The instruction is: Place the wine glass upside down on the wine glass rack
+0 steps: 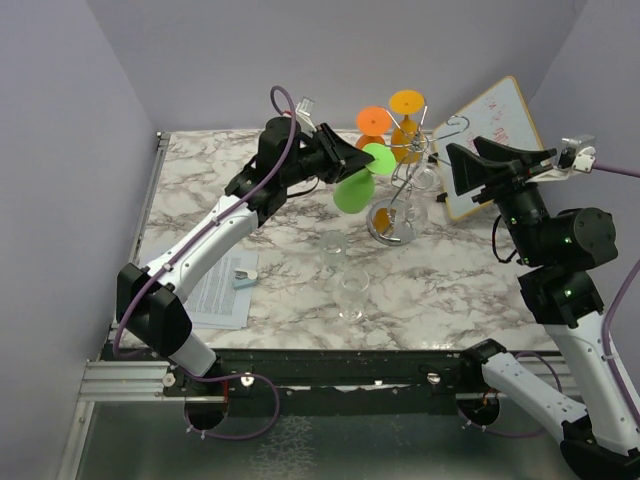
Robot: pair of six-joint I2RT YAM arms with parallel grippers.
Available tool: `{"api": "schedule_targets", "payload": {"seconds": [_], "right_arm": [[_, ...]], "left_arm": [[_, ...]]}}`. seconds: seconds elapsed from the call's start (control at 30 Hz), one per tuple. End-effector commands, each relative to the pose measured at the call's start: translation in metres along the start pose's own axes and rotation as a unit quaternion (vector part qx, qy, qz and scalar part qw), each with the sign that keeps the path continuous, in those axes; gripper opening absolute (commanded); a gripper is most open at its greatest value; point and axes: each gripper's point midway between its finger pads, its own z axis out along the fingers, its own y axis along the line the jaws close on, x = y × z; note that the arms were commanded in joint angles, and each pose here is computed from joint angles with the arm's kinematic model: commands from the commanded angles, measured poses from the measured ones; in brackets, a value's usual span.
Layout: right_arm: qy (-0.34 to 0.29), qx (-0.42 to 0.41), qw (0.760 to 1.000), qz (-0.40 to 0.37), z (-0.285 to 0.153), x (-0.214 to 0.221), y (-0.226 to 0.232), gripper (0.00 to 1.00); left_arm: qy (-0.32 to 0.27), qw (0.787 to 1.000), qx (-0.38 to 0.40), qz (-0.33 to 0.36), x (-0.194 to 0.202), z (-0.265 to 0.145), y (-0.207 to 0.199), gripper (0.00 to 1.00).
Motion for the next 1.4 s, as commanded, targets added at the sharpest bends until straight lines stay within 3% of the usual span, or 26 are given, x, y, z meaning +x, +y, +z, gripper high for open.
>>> {"api": "schedule_targets", "payload": {"seconds": [0.0,0.4,0.67,0.97,1.1,1.37], "right_arm": [[0.015,0.046,0.999,0.025,-0.005,0.008,-0.014,0.64],[0.072,0.18,0.975,0.111,-0.044,0.023,-0.046,0.63],[0.165,0.259,0.93,0.204,-0.088,0.07,-0.053,0.63],[0.233,0.376,0.856,0.266,-0.156,0.132,-0.074,0.59],[0.264,0.428,0.813,0.293,-0.185,0.165,-0.079,0.59],[0.334,0.448,0.749,0.355,-0.207,0.225,-0.066,0.59]], "left_arm": [[0.035,0.999,-0.001,0.023,0.014,-0.009,0.0,0.31],[0.05,0.995,-0.029,0.079,0.029,-0.05,0.007,0.68],[0.047,0.975,-0.051,0.21,0.043,-0.109,0.02,0.86],[0.17,0.934,-0.02,0.314,0.127,-0.127,0.03,0.81],[0.216,0.921,-0.035,0.322,0.162,-0.124,0.049,0.73],[0.27,0.897,-0.083,0.34,0.208,-0.111,0.079,0.63]]}}
